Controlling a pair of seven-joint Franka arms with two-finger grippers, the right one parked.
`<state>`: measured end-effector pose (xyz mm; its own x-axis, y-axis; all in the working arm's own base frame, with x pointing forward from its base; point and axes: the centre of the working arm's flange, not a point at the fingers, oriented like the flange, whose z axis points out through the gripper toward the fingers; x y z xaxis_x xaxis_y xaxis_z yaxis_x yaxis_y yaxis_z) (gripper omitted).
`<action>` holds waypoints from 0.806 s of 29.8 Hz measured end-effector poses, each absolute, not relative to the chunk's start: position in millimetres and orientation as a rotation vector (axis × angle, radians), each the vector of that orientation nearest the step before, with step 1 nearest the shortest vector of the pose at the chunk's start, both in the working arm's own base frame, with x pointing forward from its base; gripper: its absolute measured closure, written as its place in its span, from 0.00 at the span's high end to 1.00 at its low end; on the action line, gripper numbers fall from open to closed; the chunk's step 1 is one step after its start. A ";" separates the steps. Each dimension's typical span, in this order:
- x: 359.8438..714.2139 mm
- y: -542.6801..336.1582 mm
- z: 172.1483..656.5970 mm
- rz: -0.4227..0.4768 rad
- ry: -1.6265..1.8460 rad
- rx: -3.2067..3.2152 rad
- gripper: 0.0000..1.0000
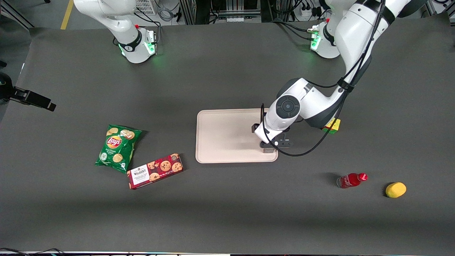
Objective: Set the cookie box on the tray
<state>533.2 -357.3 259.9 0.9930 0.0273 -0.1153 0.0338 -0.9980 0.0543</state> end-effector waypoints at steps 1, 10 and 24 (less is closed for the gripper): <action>536.2 -357.3 264.1 -0.165 0.036 3.079 1.00; 559.7 -341.1 347.0 -0.173 -0.099 3.143 1.00; 536.5 -244.4 593.0 -0.076 -0.366 3.162 1.00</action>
